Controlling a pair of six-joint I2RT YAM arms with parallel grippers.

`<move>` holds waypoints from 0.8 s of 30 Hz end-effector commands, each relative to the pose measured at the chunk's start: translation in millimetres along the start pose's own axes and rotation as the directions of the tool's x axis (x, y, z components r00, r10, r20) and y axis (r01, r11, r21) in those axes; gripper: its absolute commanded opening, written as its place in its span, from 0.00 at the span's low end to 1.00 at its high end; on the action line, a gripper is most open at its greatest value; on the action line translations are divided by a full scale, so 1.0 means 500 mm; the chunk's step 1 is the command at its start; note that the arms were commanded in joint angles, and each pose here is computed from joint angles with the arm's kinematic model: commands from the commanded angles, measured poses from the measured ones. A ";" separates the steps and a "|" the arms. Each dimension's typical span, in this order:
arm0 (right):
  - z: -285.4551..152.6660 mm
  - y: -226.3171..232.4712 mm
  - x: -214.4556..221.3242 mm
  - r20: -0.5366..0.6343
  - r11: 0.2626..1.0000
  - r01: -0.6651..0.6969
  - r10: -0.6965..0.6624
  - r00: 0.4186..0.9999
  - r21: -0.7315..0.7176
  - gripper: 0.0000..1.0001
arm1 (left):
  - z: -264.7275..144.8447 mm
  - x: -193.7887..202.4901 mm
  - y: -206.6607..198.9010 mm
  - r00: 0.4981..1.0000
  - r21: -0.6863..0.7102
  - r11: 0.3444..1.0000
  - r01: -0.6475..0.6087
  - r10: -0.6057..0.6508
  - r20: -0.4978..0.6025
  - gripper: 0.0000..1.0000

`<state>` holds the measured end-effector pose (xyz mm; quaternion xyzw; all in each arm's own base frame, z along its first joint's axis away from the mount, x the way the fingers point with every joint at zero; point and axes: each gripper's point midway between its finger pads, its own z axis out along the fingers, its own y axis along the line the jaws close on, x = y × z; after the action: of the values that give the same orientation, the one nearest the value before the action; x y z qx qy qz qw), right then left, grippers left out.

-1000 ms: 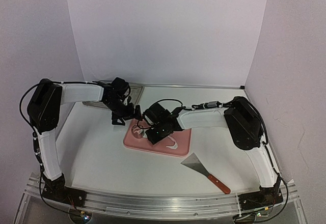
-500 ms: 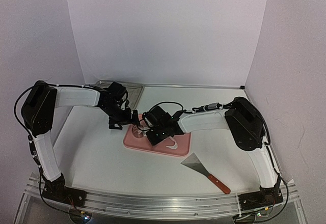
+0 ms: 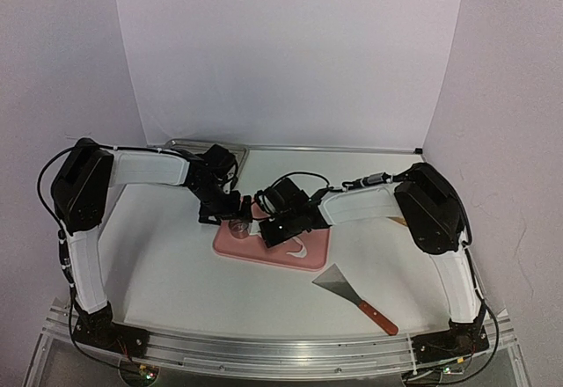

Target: Roll out the dumpling wrappers from the dough

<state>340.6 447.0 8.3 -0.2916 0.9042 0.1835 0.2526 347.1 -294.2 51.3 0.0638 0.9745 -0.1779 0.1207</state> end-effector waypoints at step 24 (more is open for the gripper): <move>-0.025 0.002 0.150 -0.238 0.996 0.055 -0.071 0.969 -0.073 0.00 | 0.059 0.013 0.018 0.998 -0.170 0.985 -0.038 0.028 -0.064 0.55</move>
<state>329.6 441.3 9.0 -0.3085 0.8974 0.2017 0.2424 347.7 -304.5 34.8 0.0779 0.9831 -0.1239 0.1103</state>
